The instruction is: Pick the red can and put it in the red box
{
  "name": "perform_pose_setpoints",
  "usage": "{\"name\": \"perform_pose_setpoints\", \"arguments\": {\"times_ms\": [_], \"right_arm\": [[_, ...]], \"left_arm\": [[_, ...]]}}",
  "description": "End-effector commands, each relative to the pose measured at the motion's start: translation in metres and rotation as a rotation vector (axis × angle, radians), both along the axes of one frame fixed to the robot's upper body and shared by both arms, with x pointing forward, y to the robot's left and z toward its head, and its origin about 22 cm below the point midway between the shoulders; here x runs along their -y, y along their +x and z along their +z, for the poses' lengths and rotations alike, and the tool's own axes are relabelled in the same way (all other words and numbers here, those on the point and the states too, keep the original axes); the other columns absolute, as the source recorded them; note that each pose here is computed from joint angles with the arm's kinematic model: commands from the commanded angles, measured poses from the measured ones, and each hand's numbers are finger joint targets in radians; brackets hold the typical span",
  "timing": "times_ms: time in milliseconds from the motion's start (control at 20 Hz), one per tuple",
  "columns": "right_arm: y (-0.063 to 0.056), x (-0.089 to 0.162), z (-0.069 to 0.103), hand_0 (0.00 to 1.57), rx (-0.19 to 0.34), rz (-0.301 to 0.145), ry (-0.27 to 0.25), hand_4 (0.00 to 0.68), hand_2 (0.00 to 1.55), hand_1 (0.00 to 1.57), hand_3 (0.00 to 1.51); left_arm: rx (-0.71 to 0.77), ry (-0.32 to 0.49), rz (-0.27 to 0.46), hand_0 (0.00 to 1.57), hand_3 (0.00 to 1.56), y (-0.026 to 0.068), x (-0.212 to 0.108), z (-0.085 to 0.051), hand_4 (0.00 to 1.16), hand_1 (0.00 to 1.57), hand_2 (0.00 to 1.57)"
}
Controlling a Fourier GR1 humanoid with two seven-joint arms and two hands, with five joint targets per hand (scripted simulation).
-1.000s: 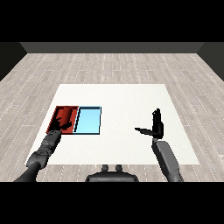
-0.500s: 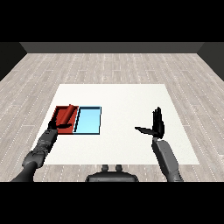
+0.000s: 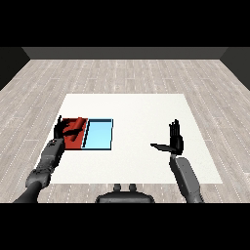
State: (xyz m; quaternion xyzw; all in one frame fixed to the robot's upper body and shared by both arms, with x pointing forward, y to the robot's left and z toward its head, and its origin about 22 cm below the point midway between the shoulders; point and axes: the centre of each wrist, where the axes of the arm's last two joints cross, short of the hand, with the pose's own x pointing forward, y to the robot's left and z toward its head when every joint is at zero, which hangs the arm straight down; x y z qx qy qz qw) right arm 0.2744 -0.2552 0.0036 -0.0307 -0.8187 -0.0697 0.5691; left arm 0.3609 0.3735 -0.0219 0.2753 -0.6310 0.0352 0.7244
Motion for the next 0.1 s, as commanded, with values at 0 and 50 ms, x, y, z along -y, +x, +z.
{"name": "perform_pose_setpoints", "arguments": {"times_ms": [0, 50], "right_arm": [[-0.002, 0.004, 0.009, 0.0, 0.031, 0.037, -0.009, 0.0, 0.0, 0.0, 0.0], [-0.011, 0.005, 0.007, 0.0, 0.027, 0.058, -0.009, 0.0, 0.0, 0.0, 0.0]], "left_arm": [[0.244, -0.085, -0.158, 0.0, 0.0, 0.0044, 0.01, 0.009, 0.0, 0.0, 0.0], [0.25, -0.124, -0.18, 0.0, 0.0, -0.001, 0.024, -0.006, 0.0, 0.0, 0.0]]}}
